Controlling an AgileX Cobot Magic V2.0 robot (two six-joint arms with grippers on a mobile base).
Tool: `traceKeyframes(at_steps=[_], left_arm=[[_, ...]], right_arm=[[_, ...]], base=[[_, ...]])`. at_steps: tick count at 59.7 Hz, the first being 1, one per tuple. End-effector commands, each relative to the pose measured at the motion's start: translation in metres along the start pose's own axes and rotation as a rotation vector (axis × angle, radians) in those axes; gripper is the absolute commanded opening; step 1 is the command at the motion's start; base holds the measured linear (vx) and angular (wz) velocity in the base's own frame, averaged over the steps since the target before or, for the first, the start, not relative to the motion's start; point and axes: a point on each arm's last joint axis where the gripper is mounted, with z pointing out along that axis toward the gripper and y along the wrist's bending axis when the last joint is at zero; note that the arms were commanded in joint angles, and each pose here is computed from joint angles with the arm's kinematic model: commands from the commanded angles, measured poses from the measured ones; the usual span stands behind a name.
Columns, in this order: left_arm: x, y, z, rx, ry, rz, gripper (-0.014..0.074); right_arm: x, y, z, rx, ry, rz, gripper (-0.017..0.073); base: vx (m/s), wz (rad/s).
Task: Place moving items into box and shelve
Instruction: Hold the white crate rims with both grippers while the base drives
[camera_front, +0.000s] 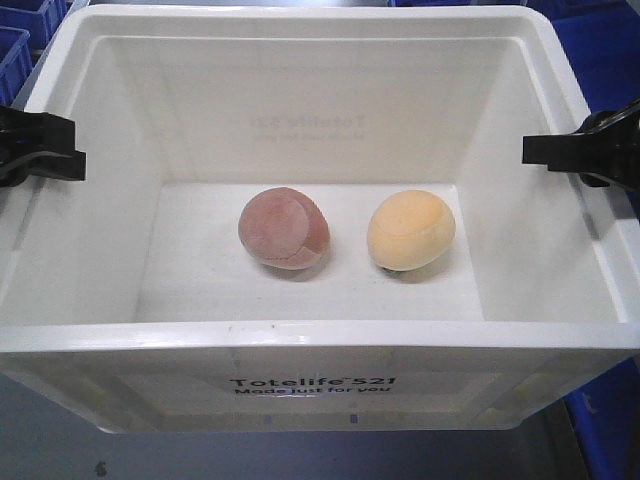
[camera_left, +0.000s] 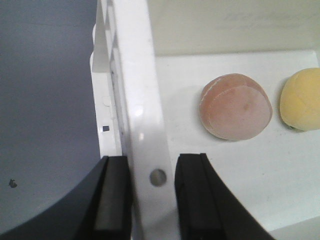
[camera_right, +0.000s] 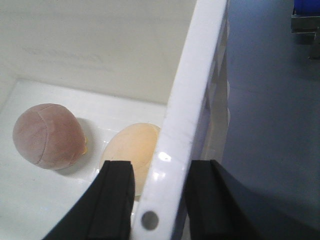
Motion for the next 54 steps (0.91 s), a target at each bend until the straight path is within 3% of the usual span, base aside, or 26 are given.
traceKeyframes(at_steps=[1, 54], left_arm=[[-0.0160, -0.0083, -0.0225, 0.068, -0.194, 0.019, -0.0003], [-0.0160, -0.0083, -0.0225, 0.068, -0.194, 0.019, -0.0003]], right_arm=[[-0.0205, 0.0056, -0.0187, -0.003, -0.185, -0.017, -0.0006], [-0.0205, 0.0056, -0.0187, -0.003, -0.185, -0.017, -0.0006]], base=[[0.40, 0.08], [0.34, 0.19]])
